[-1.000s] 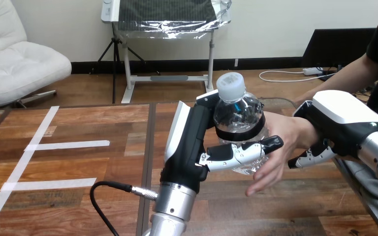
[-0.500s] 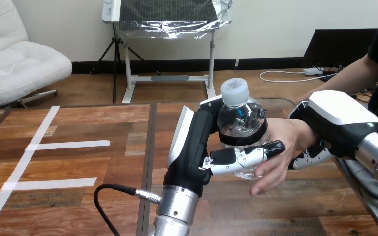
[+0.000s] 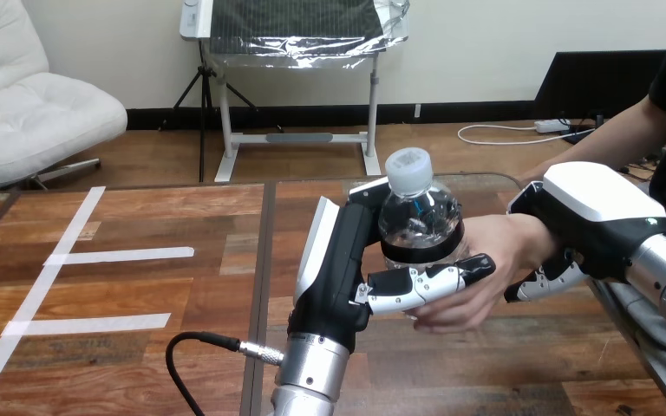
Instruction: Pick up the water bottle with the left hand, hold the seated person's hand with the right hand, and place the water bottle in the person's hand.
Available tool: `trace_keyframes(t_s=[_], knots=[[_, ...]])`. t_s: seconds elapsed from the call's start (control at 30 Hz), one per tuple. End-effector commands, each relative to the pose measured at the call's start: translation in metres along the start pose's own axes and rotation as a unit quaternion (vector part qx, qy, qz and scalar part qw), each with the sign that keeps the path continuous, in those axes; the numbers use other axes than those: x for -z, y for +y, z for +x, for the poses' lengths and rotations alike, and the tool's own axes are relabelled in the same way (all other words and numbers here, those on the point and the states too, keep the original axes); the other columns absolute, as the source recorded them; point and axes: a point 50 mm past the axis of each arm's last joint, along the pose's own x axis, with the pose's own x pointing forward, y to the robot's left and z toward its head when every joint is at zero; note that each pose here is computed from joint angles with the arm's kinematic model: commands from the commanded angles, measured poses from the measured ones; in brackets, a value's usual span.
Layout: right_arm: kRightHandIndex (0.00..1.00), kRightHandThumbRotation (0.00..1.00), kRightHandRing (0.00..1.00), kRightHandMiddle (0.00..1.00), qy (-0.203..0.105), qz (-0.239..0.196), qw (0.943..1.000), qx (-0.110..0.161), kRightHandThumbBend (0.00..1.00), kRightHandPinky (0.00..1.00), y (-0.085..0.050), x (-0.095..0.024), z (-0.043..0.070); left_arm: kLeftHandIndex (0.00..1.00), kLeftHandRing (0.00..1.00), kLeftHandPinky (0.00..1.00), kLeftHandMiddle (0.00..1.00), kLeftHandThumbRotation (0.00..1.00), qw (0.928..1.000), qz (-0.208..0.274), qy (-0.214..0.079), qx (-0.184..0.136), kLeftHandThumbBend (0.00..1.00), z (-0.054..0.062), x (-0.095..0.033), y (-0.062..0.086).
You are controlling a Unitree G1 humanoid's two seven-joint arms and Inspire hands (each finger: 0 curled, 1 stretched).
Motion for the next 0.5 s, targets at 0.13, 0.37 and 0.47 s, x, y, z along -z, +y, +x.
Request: trace_keyframes(t_s=[0.13, 0.37, 0.47], knots=[[0.37, 0.0, 0.24, 0.33, 0.024, -0.011, 0.9986, 0.046, 0.72, 0.17, -0.0254, 0.0081, -0.0021, 0.48, 0.39, 0.34, 0.45, 0.0, 0.988, -0.098, -0.119, 0.009, 0.62, 0.0357, -0.0629, -0.0447], [0.35, 0.0, 0.23, 0.31, 0.025, -0.007, 0.9987, 0.044, 0.71, 0.16, -0.0249, 0.009, -0.0024, 0.48, 0.39, 0.34, 0.45, 0.0, 0.9887, -0.093, -0.117, 0.008, 0.62, 0.0346, -0.0624, -0.0447], [0.34, 0.0, 0.22, 0.31, 0.024, -0.006, 0.9987, 0.044, 0.7, 0.16, -0.0247, 0.0092, -0.0025, 0.48, 0.39, 0.34, 0.45, 0.0, 0.9887, -0.092, -0.119, 0.006, 0.62, 0.0344, -0.062, -0.0443]])
